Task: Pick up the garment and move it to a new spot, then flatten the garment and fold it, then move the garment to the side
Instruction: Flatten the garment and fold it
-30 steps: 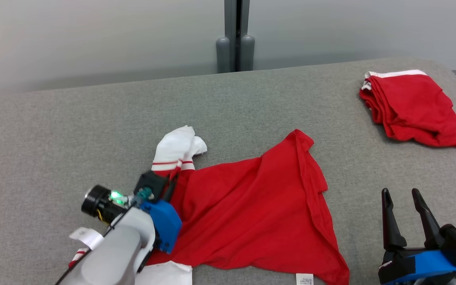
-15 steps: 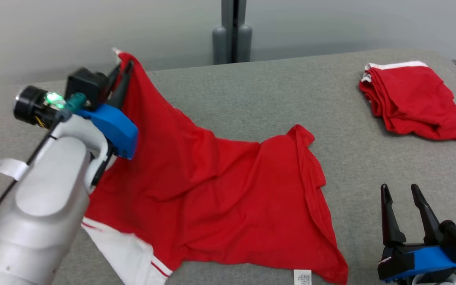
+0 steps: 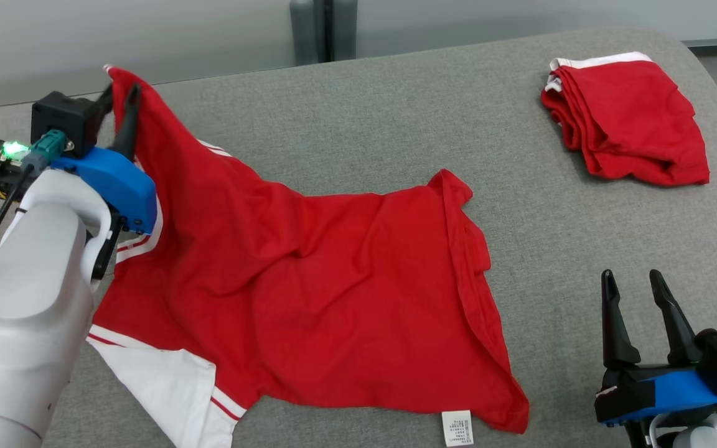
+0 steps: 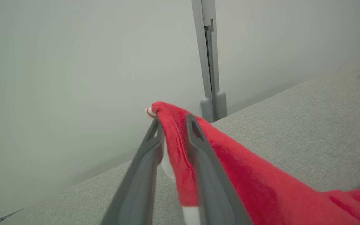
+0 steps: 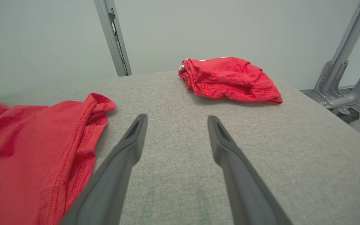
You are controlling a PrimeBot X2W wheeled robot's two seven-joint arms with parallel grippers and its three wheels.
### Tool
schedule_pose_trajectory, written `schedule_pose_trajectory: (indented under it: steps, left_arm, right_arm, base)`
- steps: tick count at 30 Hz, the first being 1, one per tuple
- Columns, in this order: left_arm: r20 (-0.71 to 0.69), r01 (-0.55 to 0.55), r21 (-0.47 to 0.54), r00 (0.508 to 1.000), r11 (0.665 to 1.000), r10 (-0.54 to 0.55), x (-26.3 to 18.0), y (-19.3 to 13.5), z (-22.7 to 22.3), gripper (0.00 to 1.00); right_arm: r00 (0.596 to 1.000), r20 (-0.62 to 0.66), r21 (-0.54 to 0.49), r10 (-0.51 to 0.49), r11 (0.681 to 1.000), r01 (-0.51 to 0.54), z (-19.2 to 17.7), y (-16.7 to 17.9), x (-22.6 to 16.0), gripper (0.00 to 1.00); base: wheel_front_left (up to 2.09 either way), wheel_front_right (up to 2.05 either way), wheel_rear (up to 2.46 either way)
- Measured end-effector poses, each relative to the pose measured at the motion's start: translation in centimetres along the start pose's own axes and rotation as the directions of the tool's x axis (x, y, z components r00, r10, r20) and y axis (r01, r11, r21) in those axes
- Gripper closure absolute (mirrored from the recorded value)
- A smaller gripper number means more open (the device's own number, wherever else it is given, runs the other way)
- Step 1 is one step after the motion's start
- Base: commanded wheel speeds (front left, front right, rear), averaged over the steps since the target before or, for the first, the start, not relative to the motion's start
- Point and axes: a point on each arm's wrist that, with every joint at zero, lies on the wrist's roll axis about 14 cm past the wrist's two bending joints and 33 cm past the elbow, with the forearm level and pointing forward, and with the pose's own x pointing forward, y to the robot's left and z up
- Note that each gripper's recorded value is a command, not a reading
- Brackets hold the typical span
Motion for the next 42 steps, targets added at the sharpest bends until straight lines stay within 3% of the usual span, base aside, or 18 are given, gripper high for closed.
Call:
schedule_pose_trajectory:
  steps: [8,16,32,38,42]
  left_arm:
    - [0.082,-0.07,-0.057,0.994,0.996,0.074,-2.6,1.1,0.6,0.0]
    - [0.225,-0.173,-0.165,0.952,0.971,0.207,-8.6,1.2,3.1,0.0]
    - [0.148,-0.331,-0.267,0.914,0.905,0.378,-19.7,-0.5,-2.2,0.0]
    - [0.127,-0.347,-0.269,0.912,0.898,0.39,-20.8,-0.6,-3.1,0.0]
    - [0.132,-0.304,-0.27,0.928,0.914,0.348,-20.3,-2.0,-3.1,0.0]
  right_arm:
    - [0.999,0.024,0.012,0.029,0.999,-0.03,0.7,1.0,0.1,0.0]
    - [0.993,0.056,0.025,0.1,0.995,-0.101,1.7,3.3,-0.1,0.0]
    - [0.971,0.107,0.017,0.215,0.976,-0.218,3.2,7.1,-0.8,0.0]
    - [0.967,0.105,0.015,0.232,0.972,-0.234,3.2,7.7,-0.7,0.0]
    - [0.966,0.106,0.015,0.236,0.971,-0.239,3.2,7.8,-0.8,0.0]
  base:
    - [0.0,0.0,0.0]
    - [0.0,0.0,0.0]
    - [0.0,0.0,0.0]
    - [0.0,0.0,0.0]
    - [0.0,0.0,0.0]
